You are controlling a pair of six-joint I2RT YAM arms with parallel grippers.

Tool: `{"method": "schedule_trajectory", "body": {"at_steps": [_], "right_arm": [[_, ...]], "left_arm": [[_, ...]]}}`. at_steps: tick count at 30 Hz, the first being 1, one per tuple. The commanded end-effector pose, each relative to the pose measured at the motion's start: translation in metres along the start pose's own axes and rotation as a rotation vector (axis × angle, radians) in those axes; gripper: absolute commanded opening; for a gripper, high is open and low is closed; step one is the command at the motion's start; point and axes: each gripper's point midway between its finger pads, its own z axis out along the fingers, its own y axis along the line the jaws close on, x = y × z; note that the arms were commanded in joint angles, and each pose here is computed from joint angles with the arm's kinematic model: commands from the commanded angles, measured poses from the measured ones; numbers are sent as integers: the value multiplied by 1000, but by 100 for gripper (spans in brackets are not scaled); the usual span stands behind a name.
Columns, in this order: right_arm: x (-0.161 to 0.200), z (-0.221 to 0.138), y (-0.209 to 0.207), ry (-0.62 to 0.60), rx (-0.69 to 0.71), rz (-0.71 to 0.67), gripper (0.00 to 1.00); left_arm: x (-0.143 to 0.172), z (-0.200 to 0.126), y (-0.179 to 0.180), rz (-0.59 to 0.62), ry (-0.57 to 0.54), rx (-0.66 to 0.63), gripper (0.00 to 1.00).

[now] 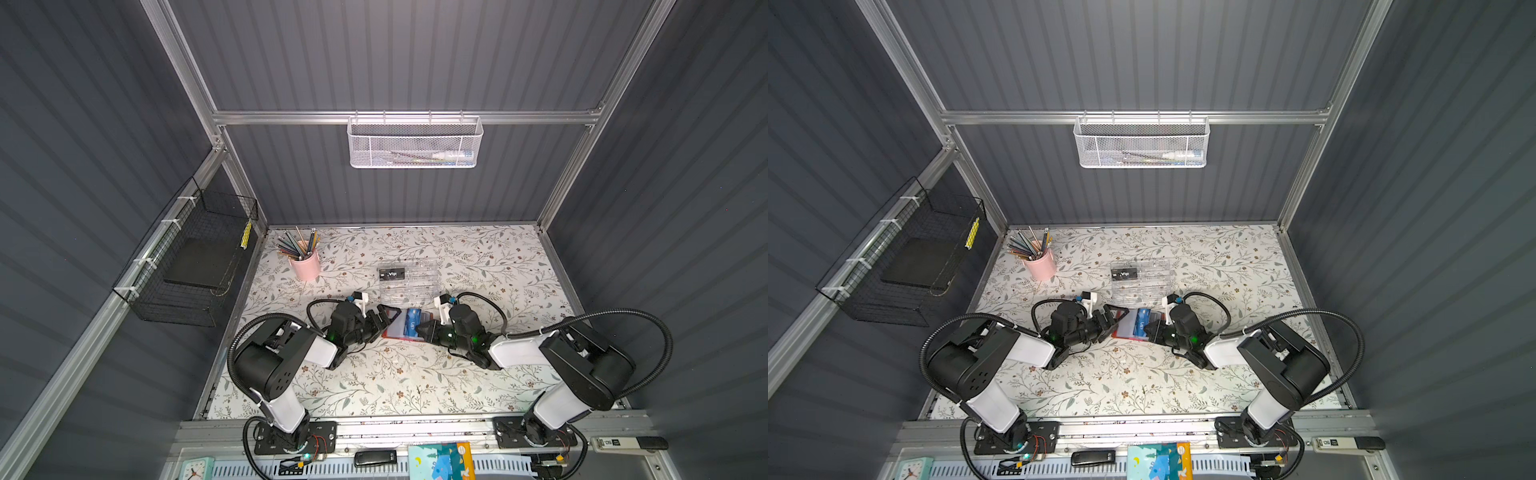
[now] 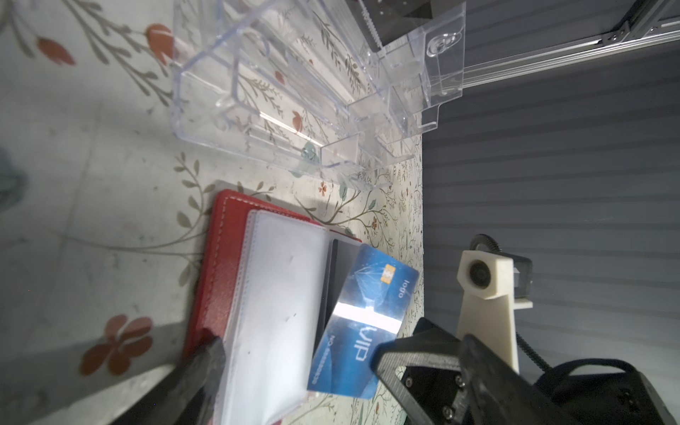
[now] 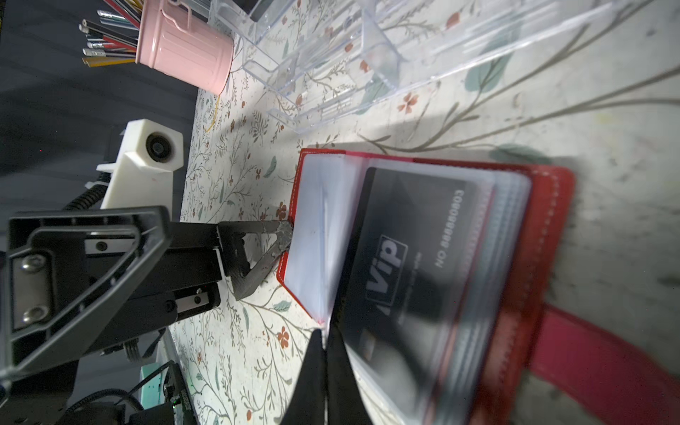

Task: Take the credit cards out of the card holder
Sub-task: Take out the credit card from the card holder.

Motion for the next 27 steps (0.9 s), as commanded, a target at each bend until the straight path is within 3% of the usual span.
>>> {"method": "schedule_trajectory", "body": {"at_steps": [1, 16, 23, 27], "right_arm": [[-1, -9, -4, 14, 42, -73, 0], [-59, -70, 29, 127, 348, -566, 0], [-85, -66, 33, 238, 461, -813, 0], [-96, -54, 41, 301, 448, -984, 0]], "left_arm": [[10, -4, 22, -7, 38, -115, 100], [-2, -28, -21, 136, 19, -160, 100], [-7, -46, -13, 181, -20, -253, 100], [-5, -50, -11, 193, -17, -268, 100]]}}
